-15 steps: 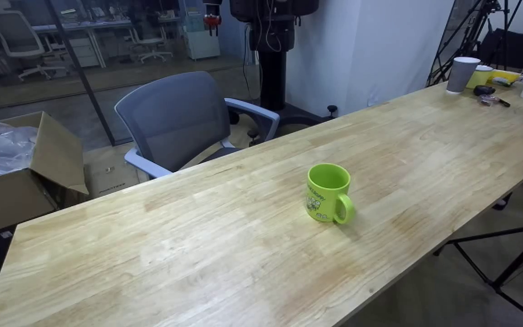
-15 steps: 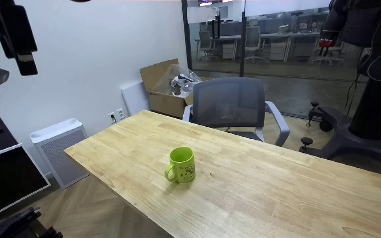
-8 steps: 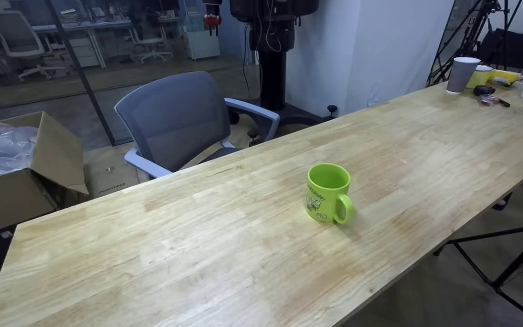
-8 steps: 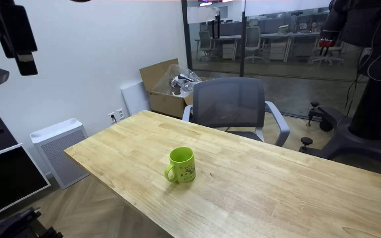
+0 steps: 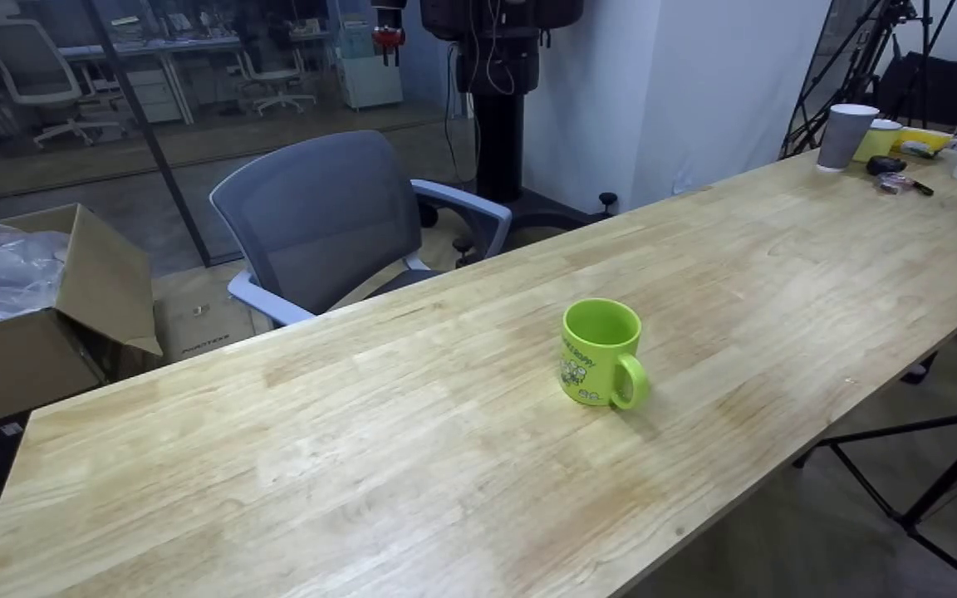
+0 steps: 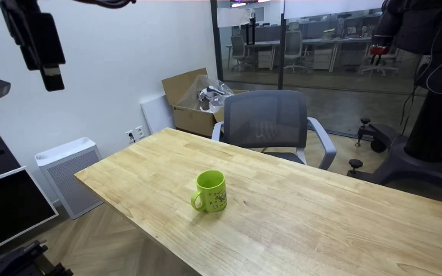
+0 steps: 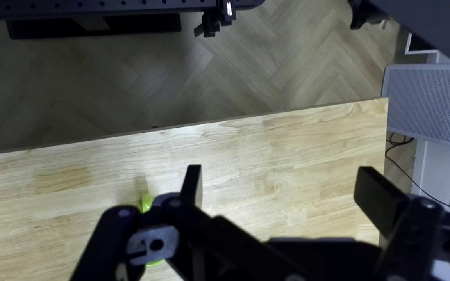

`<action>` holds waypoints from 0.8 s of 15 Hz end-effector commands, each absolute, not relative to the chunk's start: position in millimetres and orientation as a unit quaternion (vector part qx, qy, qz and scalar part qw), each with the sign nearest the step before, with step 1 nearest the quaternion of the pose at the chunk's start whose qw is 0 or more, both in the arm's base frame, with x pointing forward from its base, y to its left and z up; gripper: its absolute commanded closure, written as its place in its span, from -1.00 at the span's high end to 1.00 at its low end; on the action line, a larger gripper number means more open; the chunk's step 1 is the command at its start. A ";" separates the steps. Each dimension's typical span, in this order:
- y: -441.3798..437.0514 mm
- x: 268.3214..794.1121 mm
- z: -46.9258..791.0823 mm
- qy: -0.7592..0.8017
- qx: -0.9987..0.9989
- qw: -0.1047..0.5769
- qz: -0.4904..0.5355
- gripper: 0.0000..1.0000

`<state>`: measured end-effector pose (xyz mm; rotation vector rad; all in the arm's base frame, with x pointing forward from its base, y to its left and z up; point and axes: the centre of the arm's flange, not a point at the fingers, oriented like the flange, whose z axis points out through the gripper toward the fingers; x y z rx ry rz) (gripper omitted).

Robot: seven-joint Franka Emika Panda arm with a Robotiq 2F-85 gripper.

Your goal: Move the mug to the right

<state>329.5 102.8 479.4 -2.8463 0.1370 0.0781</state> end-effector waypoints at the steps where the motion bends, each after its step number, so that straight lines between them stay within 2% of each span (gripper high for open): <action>1: 81.4 361.9 467.5 0.062 -0.987 0.146 0.010 1.00; 12: 9.5 440.3 393.8 0.135 -0.987 0.081 -0.014 1.00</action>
